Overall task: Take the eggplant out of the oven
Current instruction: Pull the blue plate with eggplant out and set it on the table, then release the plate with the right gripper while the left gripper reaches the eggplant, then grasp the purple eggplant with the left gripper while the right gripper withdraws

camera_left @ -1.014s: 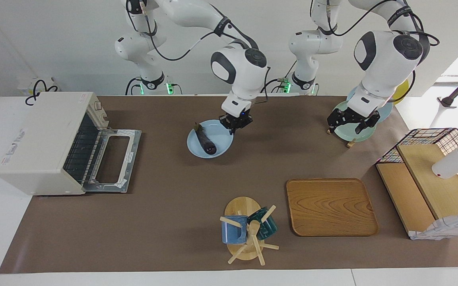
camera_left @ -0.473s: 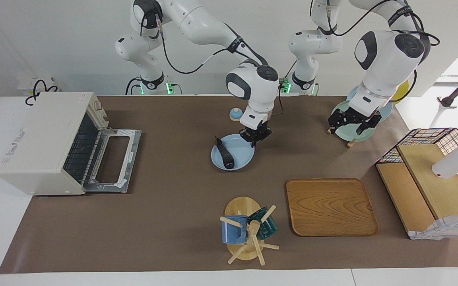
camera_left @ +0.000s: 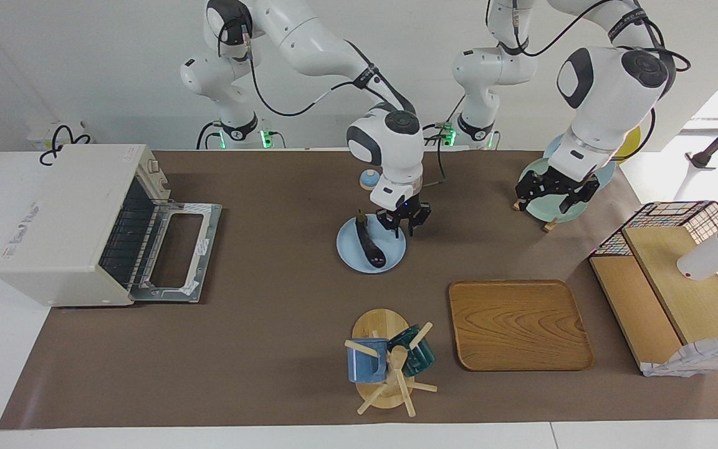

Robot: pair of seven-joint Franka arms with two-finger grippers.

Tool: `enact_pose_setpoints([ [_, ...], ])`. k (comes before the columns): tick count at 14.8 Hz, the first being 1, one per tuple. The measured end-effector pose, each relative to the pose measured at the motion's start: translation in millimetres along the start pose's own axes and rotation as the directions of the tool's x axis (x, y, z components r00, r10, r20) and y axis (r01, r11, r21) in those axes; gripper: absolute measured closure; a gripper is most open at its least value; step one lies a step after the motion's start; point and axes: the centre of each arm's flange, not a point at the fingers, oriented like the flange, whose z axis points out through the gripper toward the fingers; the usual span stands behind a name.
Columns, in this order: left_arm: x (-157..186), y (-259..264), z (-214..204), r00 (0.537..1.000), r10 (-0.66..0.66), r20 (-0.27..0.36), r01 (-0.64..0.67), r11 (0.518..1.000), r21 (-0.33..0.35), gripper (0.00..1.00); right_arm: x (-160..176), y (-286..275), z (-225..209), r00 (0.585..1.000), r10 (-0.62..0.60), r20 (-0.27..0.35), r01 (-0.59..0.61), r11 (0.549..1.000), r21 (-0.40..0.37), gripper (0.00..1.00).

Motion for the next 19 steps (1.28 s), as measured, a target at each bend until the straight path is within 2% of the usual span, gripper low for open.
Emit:
enact_pose_setpoints([
  [2, 0, 3, 0, 1.0, 0.005, 0.0, -0.005, 1.0, -0.007, 0.0, 12, 9, -24, 0.999, 0.017, 0.037, -0.015, 0.999, -0.046, 0.59],
  [4, 0, 13, 1, 1.0, 0.009, 0.001, -0.009, 0.999, -0.038, 0.0, 28, 36, -51, 0.998, 0.043, 0.053, -0.037, 0.993, -0.109, 0.77],
  [6, -2, 35, 4, 0.999, 0.034, 0.007, -0.034, 0.998, -0.056, 0.0, 39, 78, -70, 0.997, 0.033, 0.069, -0.016, 0.973, -0.23, 0.99],
  [8, -4, 63, 10, 0.999, 0.036, 0.021, -0.035, 0.997, -0.067, 0.0, 47, 124, -69, 0.994, -0.005, 0.106, 0.038, 0.947, -0.32, 0.99],
  [11, -9, 121, 30, 1.0, 0.005, 0.03, -0.003, 0.997, -0.076, 0.0, 53, 219, -41, 0.981, 0.065, 0.183, 0.01, 0.924, -0.383, 0.99],
  [13, -18, 173, 57, 0.999, -0.016, 0.036, 0.019, 0.997, -0.079, 0.0, 51, 285, -18, 0.971, 0.105, 0.216, -0.011, 0.918, -0.395, 0.99],
  [15, -31, 229, 86, 0.998, -0.054, 0.045, 0.058, 0.995, -0.08, 0.0, 41, 341, 2, 0.965, 0.092, 0.244, 0.01, 0.921, -0.389, 0.99],
  [19, -45, 290, 135, 0.995, -0.093, 0.035, 0.096, 0.991, -0.095, 0.0, 25, 396, 27, 0.972, 0.021, 0.233, 0.081, 0.905, -0.417, 0.99],
])
